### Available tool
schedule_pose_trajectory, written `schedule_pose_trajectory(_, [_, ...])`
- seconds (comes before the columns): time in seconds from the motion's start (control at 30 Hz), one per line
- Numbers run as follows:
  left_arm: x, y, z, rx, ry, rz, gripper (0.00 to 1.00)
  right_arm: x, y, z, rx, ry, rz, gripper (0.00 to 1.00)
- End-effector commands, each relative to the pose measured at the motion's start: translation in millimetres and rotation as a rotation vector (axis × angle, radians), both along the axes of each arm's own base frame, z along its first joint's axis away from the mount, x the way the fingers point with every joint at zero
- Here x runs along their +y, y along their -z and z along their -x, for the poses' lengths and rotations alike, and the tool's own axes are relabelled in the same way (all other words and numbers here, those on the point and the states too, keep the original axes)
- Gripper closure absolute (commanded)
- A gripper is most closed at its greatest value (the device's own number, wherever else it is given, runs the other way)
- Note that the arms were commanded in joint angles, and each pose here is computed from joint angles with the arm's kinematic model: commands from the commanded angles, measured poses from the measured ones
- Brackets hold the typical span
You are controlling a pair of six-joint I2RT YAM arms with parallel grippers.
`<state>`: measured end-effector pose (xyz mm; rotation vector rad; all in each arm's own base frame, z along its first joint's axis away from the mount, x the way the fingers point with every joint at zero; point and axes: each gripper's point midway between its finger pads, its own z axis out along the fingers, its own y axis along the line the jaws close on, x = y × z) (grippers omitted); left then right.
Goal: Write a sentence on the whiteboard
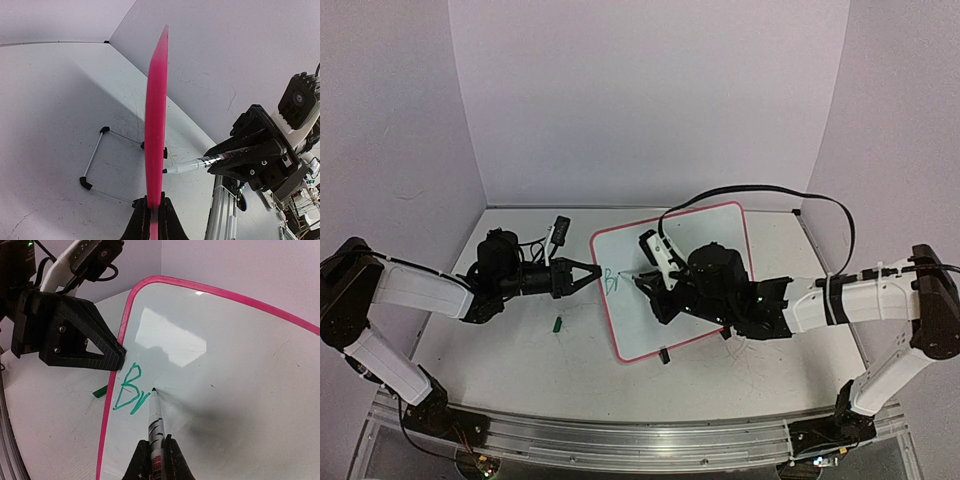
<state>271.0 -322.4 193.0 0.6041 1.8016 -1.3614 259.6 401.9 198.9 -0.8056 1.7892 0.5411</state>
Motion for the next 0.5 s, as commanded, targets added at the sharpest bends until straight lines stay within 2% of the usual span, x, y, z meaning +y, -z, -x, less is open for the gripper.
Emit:
schedule_pose_trajectory(0.0, [-1,-26,0,-0.074,0.009,0.034,1.0,-8,-32,2,-0.026,0.0,-0.078,1.0])
schedule_pose_trajectory(0.47, [-1,-28,0,-0.079,0.008,0.038,1.0,1,-10,5,0.014,-0.037,-0.044,1.0])
